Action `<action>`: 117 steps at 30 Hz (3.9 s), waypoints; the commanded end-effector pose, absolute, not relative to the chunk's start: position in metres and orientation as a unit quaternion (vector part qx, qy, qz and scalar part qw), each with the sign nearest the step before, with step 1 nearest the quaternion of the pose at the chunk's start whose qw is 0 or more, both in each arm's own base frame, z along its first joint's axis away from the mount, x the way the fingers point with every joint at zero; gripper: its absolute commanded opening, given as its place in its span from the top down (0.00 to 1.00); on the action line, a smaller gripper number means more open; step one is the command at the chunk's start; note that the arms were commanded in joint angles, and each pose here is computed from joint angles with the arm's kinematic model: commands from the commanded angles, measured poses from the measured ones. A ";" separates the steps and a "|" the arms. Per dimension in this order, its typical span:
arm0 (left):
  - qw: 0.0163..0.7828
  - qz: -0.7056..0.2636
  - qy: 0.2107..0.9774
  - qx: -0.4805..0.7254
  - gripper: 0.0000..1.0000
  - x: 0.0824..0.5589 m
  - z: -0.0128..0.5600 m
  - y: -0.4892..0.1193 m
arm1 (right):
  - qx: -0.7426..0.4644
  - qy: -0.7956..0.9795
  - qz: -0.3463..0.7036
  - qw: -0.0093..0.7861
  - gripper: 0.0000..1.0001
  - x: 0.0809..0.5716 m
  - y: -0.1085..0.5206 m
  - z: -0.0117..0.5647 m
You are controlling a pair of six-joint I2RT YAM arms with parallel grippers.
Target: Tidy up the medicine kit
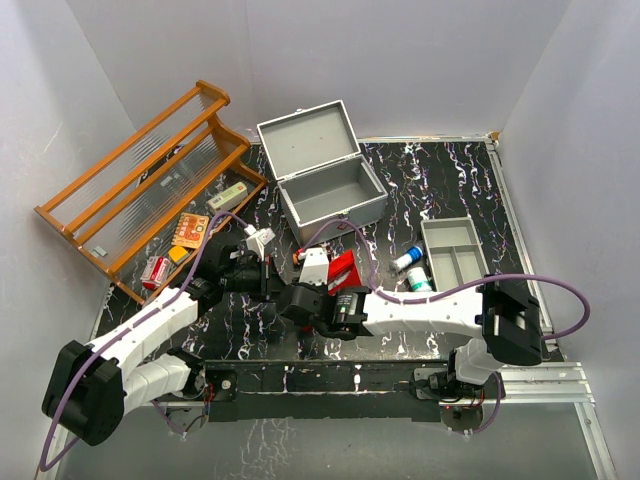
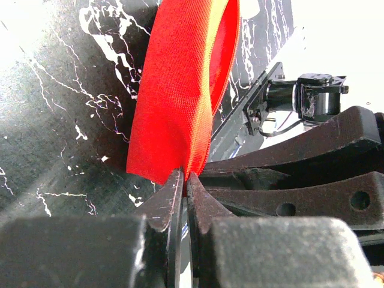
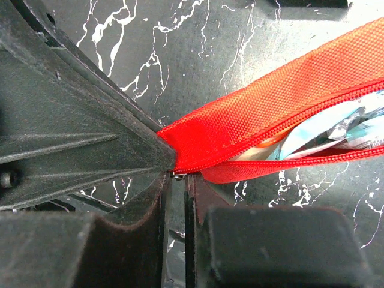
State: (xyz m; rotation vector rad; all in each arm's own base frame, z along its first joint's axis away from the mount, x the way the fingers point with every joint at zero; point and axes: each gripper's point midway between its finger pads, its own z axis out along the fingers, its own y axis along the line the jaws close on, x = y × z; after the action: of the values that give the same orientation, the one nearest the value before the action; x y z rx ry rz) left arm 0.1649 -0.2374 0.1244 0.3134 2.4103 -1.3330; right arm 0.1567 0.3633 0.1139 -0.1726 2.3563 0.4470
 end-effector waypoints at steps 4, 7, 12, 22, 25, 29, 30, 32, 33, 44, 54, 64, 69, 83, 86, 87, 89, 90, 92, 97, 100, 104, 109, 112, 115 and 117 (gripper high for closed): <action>0.192 -0.479 0.846 0.136 1.00 0.158 0.133 -0.237 | -0.057 0.903 0.190 0.380 0.98 0.162 0.363 0.133; 0.202 -0.472 0.846 0.142 1.00 0.161 0.134 -0.235 | -0.079 0.898 0.210 0.380 0.97 0.157 0.360 0.132; 0.209 -0.470 0.845 0.147 1.00 0.162 0.136 -0.235 | -0.111 0.886 0.230 0.388 0.90 0.155 0.354 0.137; 0.204 -0.468 0.847 0.147 1.00 0.161 0.134 -0.234 | -0.111 0.897 0.192 0.383 0.84 0.162 0.340 0.131; 0.204 -0.471 0.845 0.148 1.00 0.160 0.135 -0.235 | -0.120 0.895 0.190 0.385 0.83 0.163 0.343 0.130; 0.202 -0.473 0.845 0.148 1.00 0.161 0.135 -0.236 | -0.156 0.885 0.206 0.388 0.84 0.162 0.357 0.132; 0.201 -0.474 0.845 0.148 1.00 0.160 0.135 -0.236 | -0.164 0.884 0.209 0.385 0.81 0.161 0.360 0.131; 0.200 -0.474 0.844 0.148 1.00 0.160 0.135 -0.236 | -0.179 0.881 0.215 0.381 0.76 0.159 0.367 0.130; 0.199 -0.474 0.845 0.148 1.00 0.160 0.135 -0.236 | -0.184 0.881 0.217 0.378 0.75 0.158 0.369 0.130; 0.197 -0.475 0.845 0.147 1.00 0.160 0.134 -0.237 | -0.204 0.874 0.249 0.365 0.64 0.150 0.380 0.131; 0.198 -0.476 0.844 0.146 1.00 0.160 0.135 -0.237 | -0.139 0.885 0.217 0.389 0.66 0.169 0.379 0.134; 0.203 -0.470 0.846 0.148 1.00 0.161 0.134 -0.235 | -0.126 0.888 0.193 0.398 0.95 0.171 0.359 0.134; 0.206 -0.461 0.850 0.153 1.00 0.162 0.132 -0.233 | -0.147 0.888 0.182 0.396 1.00 0.171 0.344 0.127; 0.200 -0.454 0.853 0.163 1.00 0.163 0.133 -0.233 | -0.174 0.881 0.192 0.395 1.00 0.197 0.311 0.133; 0.200 -0.455 0.852 0.163 1.00 0.162 0.133 -0.233 | -0.157 0.886 0.176 0.399 1.00 0.202 0.303 0.129; 0.201 -0.455 0.852 0.164 1.00 0.162 0.134 -0.233 | -0.150 0.888 0.170 0.400 1.00 0.203 0.301 0.128; 0.200 -0.455 0.852 0.165 1.00 0.162 0.134 -0.233 | -0.132 0.892 0.149 0.405 1.00 0.208 0.291 0.126; 0.200 -0.455 0.852 0.165 1.00 0.162 0.135 -0.232 | -0.119 0.894 0.138 0.409 1.00 0.212 0.286 0.126; 0.201 -0.456 0.851 0.166 1.00 0.161 0.136 -0.232 | -0.093 0.897 0.116 0.415 1.00 0.218 0.274 0.124; 0.203 -0.460 0.847 0.173 1.00 0.159 0.139 -0.232 | -0.041 0.900 0.081 0.427 1.00 0.234 0.247 0.124; 0.204 -0.461 0.845 0.179 1.00 0.157 0.141 -0.232 | -0.025 0.898 0.072 0.433 1.00 0.241 0.235 0.127; 0.207 -0.457 0.846 0.180 1.00 0.157 0.143 -0.231 | -0.008 0.896 0.058 0.441 1.00 0.252 0.218 0.129; 0.207 -0.459 0.845 0.181 1.00 0.156 0.144 -0.231 | -0.003 0.893 0.064 0.446 1.00 0.267 0.200 0.133; 0.209 -0.462 0.842 0.184 1.00 0.156 0.147 -0.231 | -0.016 0.888 0.071 0.454 1.00 0.276 0.197 0.137; 0.212 -0.466 0.837 0.191 1.00 0.156 0.150 -0.232 | -0.047 0.872 0.072 0.482 1.00 0.287 0.196 0.144; 0.216 -0.472 0.831 0.200 1.00 0.155 0.155 -0.234 | -0.058 0.862 0.080 0.497 1.00 0.295 0.196 0.149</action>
State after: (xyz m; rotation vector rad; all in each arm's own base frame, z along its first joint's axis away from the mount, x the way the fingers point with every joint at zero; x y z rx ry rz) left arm 0.1642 -0.2318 0.1337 0.4770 2.3606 -1.2488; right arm 0.2629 0.2145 0.1223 -0.1201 2.2489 0.2607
